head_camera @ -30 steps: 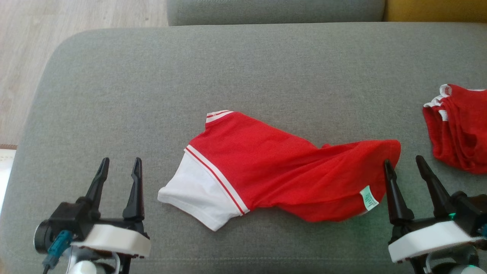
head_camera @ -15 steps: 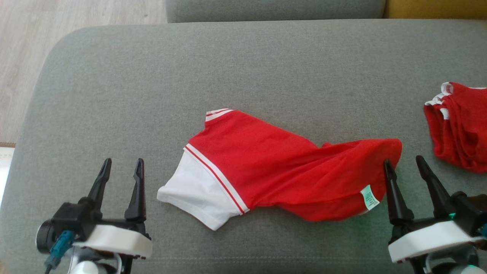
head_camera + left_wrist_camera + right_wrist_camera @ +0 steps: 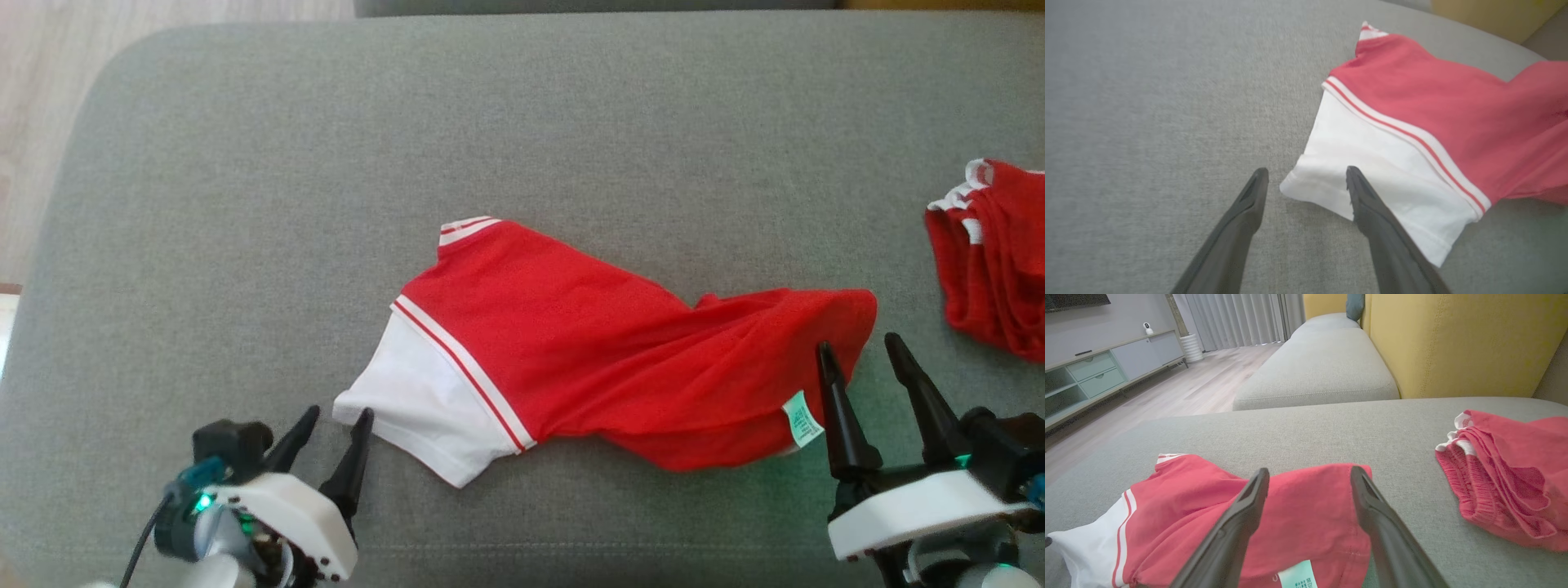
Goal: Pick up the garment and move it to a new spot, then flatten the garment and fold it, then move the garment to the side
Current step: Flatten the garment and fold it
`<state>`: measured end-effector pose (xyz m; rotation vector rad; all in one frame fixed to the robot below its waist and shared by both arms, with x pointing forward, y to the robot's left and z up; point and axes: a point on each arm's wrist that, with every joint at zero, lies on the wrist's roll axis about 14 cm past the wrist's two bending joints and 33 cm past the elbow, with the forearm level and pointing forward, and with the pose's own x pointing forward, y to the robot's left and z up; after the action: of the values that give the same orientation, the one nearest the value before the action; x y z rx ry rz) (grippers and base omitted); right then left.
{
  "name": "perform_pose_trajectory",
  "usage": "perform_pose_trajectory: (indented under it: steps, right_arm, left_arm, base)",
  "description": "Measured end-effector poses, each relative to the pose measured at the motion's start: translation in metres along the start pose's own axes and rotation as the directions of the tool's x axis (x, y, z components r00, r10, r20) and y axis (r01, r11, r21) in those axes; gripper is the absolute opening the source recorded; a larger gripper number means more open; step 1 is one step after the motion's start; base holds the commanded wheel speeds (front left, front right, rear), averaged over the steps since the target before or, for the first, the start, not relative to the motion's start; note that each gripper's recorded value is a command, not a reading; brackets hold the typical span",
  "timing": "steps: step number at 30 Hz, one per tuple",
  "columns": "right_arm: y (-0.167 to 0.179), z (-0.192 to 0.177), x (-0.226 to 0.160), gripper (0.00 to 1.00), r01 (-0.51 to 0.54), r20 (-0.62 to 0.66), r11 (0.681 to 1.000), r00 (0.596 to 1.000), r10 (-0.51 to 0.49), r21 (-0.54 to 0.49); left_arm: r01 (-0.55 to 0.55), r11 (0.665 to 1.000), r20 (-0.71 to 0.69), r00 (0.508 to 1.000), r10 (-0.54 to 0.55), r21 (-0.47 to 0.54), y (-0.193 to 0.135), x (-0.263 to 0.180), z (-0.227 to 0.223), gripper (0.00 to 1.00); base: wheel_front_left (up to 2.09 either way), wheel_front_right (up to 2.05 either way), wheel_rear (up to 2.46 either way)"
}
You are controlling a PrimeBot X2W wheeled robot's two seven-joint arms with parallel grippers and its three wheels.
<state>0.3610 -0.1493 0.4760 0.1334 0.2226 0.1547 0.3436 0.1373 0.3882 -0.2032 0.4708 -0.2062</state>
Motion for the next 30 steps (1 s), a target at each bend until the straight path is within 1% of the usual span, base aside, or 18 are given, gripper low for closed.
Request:
perform_pose_trajectory:
  steps: [3, 8, 12, 18, 19, 20, 21, 26, 28, 30]
  right_arm:
    - [-0.001, -0.002, 0.002, 1.00, 0.004, -0.004, 1.000, 1.000, -0.004, 0.003]
    - [-0.004, -0.002, 0.007, 1.00, 0.010, -0.001, 1.000, 1.000, -0.010, 0.006]
    - [-0.007, -0.005, 0.007, 1.00, 0.019, -0.012, 1.000, 1.000, -0.019, 0.015]
    - [-0.009, -0.008, 0.007, 1.00, 0.023, -0.018, 0.999, 1.000, -0.023, 0.024]
    - [-0.008, -0.007, 0.007, 1.00, 0.023, -0.018, 0.999, 1.000, -0.022, 0.024]
    - [-0.008, -0.007, 0.007, 1.00, 0.023, -0.018, 0.999, 1.000, -0.022, 0.024]
    - [-0.008, -0.007, 0.007, 1.00, 0.022, -0.017, 0.999, 1.000, -0.022, 0.024]
    - [-0.014, -0.009, 0.005, 1.00, 0.041, -0.024, 0.999, 0.999, -0.040, 0.024]
    - [-0.022, -0.013, 0.003, 1.00, 0.064, -0.051, 0.998, 0.997, -0.063, 0.016]
    - [-0.030, -0.025, -0.003, 1.00, 0.090, -0.112, 0.996, 0.990, -0.089, 0.002]
  left_arm:
    - [0.022, 1.000, -0.055, 0.998, -0.022, -0.007, 0.000, 0.009, -0.012, 1.00]
    - [0.028, 1.000, -0.085, 0.996, -0.029, -0.011, 0.005, 0.022, -0.017, 1.00]
    - [0.058, 0.998, -0.121, 0.991, -0.056, 0.007, 0.001, 0.028, -0.023, 1.00]
    - [0.073, 0.996, -0.125, 0.990, -0.068, 0.043, 0.000, 0.032, -0.022, 1.00]
    - [0.078, 0.996, -0.128, 0.989, -0.071, 0.049, -0.001, 0.032, -0.022, 0.73]
    - [0.081, 0.995, -0.131, 0.989, -0.073, 0.058, -0.001, 0.033, -0.022, 0.19]
    - [0.081, 0.995, -0.133, 0.989, -0.072, 0.062, 0.000, 0.033, -0.022, 0.00]
    - [0.089, 0.993, -0.139, 0.987, -0.077, 0.083, -0.001, 0.033, -0.023, 0.00]
    - [0.084, 0.993, -0.132, 0.989, -0.072, 0.086, -0.001, 0.032, -0.021, 0.00]
    - [0.077, 0.993, -0.123, 0.990, -0.066, 0.087, -0.002, 0.030, -0.020, 0.00]
  base:
    - [0.00, 0.00, 0.00]
    - [0.00, 0.00, 0.00]
    - [0.00, 0.00, 0.00]
    - [0.00, 0.00, 0.00]
    - [0.00, 0.00, 0.00]
    - [0.00, 0.00, 0.00]
    - [0.00, 0.00, 0.00]
    - [0.00, 0.00, 0.00]
    - [0.00, 0.00, 0.00]
    - [0.00, 0.00, 0.00]
